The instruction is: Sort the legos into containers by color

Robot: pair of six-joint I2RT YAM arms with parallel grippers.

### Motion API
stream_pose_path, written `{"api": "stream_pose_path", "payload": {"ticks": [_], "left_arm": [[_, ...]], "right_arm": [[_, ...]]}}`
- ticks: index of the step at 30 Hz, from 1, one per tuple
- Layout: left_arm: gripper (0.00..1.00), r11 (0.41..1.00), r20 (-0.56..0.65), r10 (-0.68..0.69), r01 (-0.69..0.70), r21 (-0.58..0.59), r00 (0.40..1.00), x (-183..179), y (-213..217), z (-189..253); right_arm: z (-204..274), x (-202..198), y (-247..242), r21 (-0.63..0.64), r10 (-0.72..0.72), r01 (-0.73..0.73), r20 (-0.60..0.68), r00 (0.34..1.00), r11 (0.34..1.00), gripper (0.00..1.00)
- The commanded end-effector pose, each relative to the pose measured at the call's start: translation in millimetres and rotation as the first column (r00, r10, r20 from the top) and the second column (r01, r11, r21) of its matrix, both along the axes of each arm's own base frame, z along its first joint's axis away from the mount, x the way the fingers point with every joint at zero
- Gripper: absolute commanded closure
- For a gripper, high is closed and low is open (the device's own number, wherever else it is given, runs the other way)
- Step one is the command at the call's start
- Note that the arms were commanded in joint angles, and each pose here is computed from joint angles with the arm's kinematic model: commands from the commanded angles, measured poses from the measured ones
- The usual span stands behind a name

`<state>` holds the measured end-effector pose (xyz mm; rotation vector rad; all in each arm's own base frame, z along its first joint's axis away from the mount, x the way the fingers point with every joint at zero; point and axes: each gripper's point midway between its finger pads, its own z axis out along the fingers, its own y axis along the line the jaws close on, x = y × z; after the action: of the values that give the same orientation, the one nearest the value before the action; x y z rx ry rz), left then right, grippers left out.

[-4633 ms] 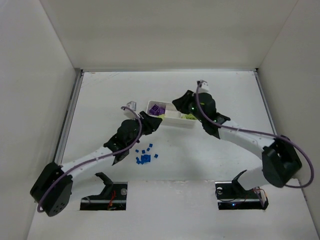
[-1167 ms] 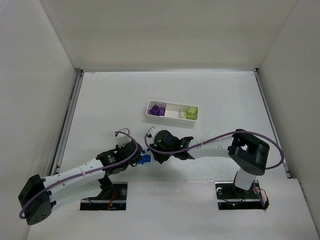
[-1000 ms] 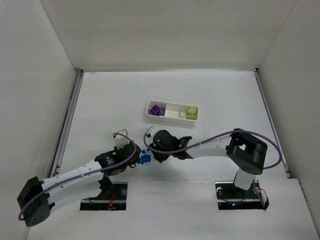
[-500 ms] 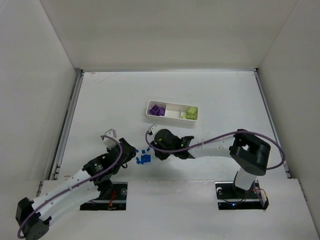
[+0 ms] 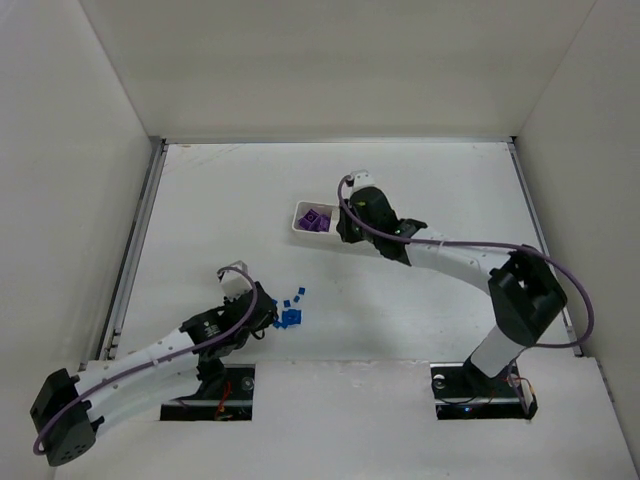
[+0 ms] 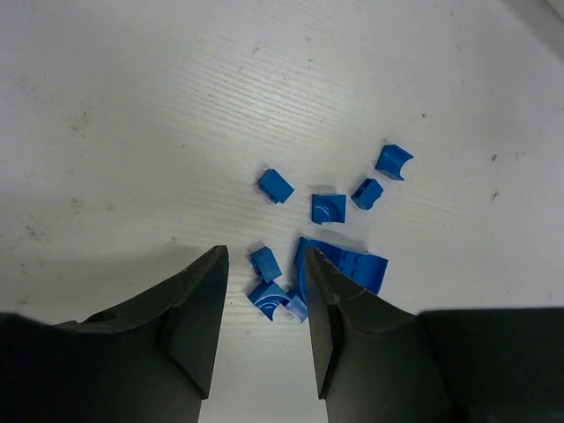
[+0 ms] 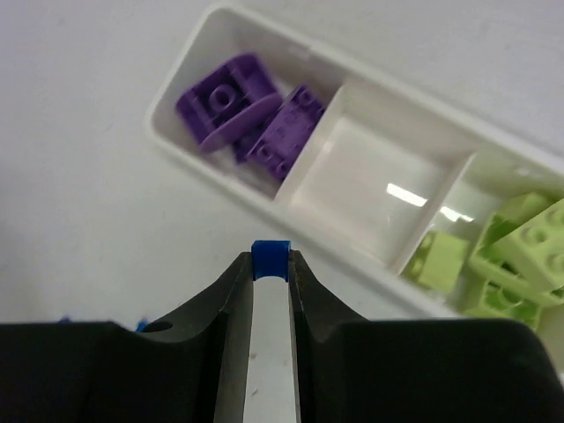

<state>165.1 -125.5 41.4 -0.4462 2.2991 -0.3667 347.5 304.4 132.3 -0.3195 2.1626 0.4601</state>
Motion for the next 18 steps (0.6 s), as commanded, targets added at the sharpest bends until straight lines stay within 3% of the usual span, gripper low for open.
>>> {"api": "stream_pose_path", "payload": {"ticks": [1, 4, 7, 9, 18], "left_arm": [[0.63, 1.000, 0.023, 0.023, -0.022, -0.021, 0.999, 8, -6, 5], [0.62, 1.000, 0.038, 0.012, -0.013, 0.023, 0.999, 15, -6, 6], [0.61, 0.999, 0.052, 0.012, -0.015, 0.051, 0.999, 22, -8, 7], [0.61, 0.998, 0.058, 0.011, -0.015, 0.063, 0.998, 27, -10, 8], [0.62, 0.995, 0.056, 0.002, -0.008, 0.097, 0.998, 38, -11, 1]], "right_arm": [[3, 32, -4, -0.005, -0.084, 0.084, 0.032, 0.996, 0.996, 0.80], [2, 50, -13, -0.008, -0.139, 0.139, 0.045, 0.989, 0.990, 0.75], [11, 57, -17, 0.021, -0.175, 0.174, 0.069, 0.982, 0.985, 0.52], [20, 58, -18, 0.055, -0.175, 0.170, 0.085, 0.981, 0.984, 0.42], [32, 19, -20, 0.143, -0.150, 0.134, 0.104, 0.983, 0.981, 0.41]]}}
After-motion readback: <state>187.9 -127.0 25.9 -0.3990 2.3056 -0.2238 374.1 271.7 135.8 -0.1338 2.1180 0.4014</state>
